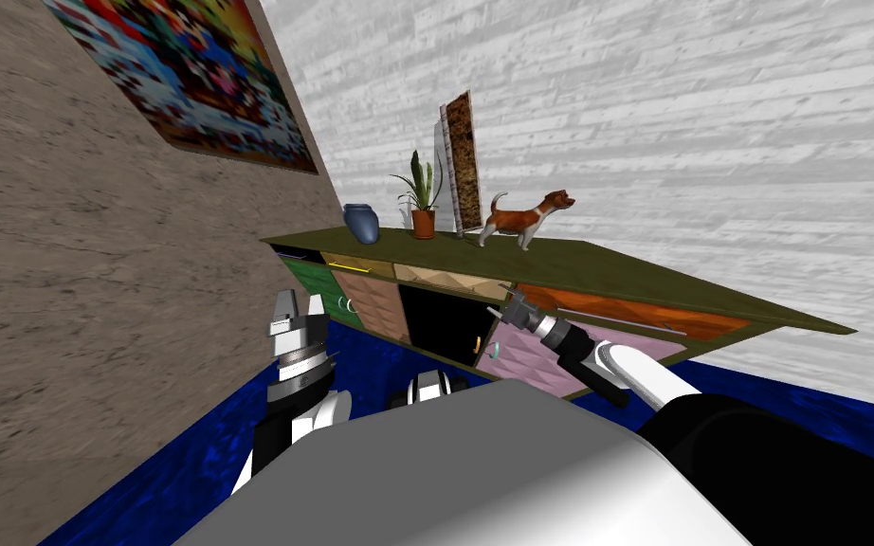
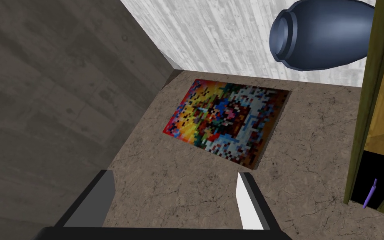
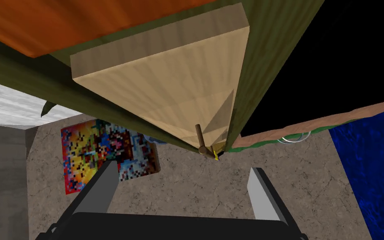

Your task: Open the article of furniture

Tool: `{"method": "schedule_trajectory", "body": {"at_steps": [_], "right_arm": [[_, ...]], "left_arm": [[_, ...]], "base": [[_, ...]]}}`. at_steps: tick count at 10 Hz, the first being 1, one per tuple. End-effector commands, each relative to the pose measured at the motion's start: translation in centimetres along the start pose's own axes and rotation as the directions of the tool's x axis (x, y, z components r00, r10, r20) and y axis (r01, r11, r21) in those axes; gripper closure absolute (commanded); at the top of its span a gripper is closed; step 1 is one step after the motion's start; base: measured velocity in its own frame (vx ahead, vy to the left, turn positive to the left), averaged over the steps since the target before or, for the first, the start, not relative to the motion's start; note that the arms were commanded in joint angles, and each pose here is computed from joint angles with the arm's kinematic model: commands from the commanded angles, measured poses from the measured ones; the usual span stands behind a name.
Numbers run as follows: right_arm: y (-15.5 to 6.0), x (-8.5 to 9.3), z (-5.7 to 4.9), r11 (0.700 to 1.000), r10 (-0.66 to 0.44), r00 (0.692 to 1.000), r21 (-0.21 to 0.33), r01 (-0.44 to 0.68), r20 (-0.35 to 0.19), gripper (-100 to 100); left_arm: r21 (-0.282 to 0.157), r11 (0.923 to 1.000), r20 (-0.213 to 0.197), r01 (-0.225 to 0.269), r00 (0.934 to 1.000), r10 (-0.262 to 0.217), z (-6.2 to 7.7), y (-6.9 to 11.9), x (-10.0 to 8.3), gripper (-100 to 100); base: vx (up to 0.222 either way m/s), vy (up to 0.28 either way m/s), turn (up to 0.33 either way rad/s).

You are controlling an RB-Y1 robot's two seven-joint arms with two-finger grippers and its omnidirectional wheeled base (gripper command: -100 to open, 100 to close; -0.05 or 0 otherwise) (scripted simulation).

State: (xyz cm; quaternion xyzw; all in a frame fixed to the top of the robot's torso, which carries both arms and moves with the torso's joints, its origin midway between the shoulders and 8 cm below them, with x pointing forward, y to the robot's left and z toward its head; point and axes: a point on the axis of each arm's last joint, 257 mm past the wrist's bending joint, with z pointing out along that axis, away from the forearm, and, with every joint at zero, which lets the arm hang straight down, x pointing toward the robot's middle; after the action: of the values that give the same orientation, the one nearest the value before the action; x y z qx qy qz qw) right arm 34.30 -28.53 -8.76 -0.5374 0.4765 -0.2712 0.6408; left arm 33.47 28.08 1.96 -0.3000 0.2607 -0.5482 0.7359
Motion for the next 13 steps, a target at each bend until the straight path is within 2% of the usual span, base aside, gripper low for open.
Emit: {"method": "schedule_trajectory", "body": {"at_steps": [1, 6, 8, 9, 10, 11, 13], "right_arm": [[0.9, 0.6, -0.3, 0.984, -0.166, 0.986, -0.06, 0.165, -0.004, -100], [2.1, 1.4, -0.7, 0.909, -0.392, 0.92, -0.145, 0.391, 0.025, -100], [2.5, 1.6, -0.9, 0.86, -0.478, 0.877, -0.176, 0.479, 0.051, -100], [2.4, 1.5, -0.8, 0.875, -0.454, 0.89, -0.168, 0.454, 0.043, -100], [2.4, 1.5, -0.8, 0.872, -0.459, 0.887, -0.169, 0.46, 0.044, -100], [2.4, 1.5, -0.8, 0.872, -0.459, 0.887, -0.169, 0.459, 0.044, 100], [2.5, 0.6, -0.9, 0.87, -0.46, 0.886, -0.167, 0.463, 0.062, 100]], "left_arm": [[0.0, 1.0, 0.0, 0.0, 1.0, 0.0, 0.0, 0.0, 0.0, 0], [0.0, 1.0, 0.0, 0.0, 1.0, 0.0, 0.0, 0.0, 0.0, 0], [0.0, 1.0, 0.0, 0.0, 1.0, 0.0, 0.0, 0.0, 0.0, 0], [0.0, 1.0, 0.0, 0.0, 1.0, 0.0, 0.0, 0.0, 0.0, 0], [0.0, 1.0, 0.0, 0.0, 1.0, 0.0, 0.0, 0.0, 0.0, 0], [0.0, 1.0, 0.0, 0.0, 1.0, 0.0, 0.0, 0.0, 0.0, 0], [0.0, 1.0, 0.0, 0.0, 1.0, 0.0, 0.0, 0.0, 0.0, 0]], "base": [[0.065, 0.074, 0.013], [0.054, 0.061, 0.009], [0.046, 0.051, 0.005], [0.021, 0.027, -0.001], [0.005, 0.006, 0.0], [0.0, 0.0, 0.0], [-0.113, 0.08, -0.087]]}}
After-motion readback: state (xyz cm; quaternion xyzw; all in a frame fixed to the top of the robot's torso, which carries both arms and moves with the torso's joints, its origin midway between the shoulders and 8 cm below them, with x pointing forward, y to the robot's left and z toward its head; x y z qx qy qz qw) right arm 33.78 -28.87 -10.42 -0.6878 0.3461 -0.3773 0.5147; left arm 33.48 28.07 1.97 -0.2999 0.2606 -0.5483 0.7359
